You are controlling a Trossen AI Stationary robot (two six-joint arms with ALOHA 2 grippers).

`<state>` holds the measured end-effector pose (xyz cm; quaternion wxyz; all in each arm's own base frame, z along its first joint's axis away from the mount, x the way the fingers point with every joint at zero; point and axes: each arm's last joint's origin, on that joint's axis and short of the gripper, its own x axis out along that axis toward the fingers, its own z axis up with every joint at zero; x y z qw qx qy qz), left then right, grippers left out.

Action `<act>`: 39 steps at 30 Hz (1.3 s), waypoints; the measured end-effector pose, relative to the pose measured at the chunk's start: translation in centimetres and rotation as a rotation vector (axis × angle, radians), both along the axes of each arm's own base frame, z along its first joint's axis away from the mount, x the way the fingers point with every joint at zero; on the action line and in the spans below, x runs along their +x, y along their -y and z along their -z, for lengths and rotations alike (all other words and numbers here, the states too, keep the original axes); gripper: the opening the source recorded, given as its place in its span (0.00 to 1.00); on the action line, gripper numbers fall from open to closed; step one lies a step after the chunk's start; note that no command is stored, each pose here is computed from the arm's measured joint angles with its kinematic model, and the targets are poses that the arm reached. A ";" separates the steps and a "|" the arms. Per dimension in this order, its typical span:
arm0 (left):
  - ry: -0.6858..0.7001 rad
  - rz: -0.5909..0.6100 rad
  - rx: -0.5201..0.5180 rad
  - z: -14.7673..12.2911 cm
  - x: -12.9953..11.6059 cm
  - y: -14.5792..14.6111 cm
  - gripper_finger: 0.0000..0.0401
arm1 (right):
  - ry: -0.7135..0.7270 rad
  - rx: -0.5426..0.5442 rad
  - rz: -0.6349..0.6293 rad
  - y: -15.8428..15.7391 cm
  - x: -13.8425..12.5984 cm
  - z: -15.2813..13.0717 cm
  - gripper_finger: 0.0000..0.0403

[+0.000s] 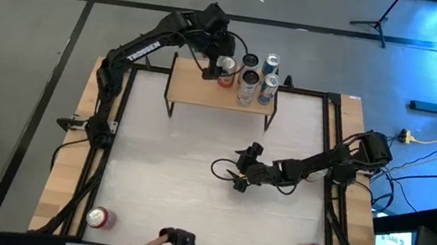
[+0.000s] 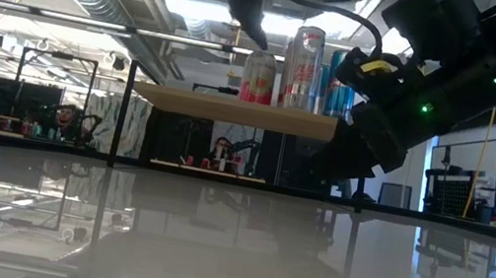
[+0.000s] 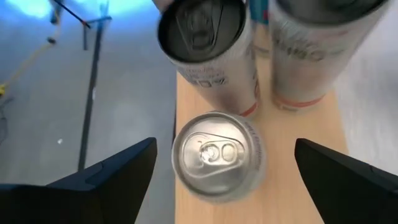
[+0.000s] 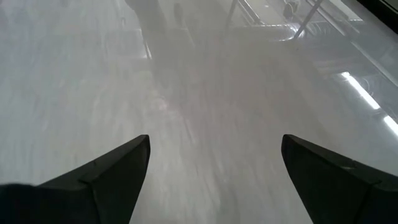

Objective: Place canned beverage on shelf
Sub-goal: Put the pink white soda can on the shelf aligned with the other pink white soda can

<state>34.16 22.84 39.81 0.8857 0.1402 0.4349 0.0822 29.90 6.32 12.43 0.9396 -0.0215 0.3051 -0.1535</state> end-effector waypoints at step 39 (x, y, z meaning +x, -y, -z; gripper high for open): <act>0.271 -0.012 -0.323 11.1 -11.8 23.3 0.89 | -0.255 0.084 0.184 -0.1 -9.5 -14.4 0.90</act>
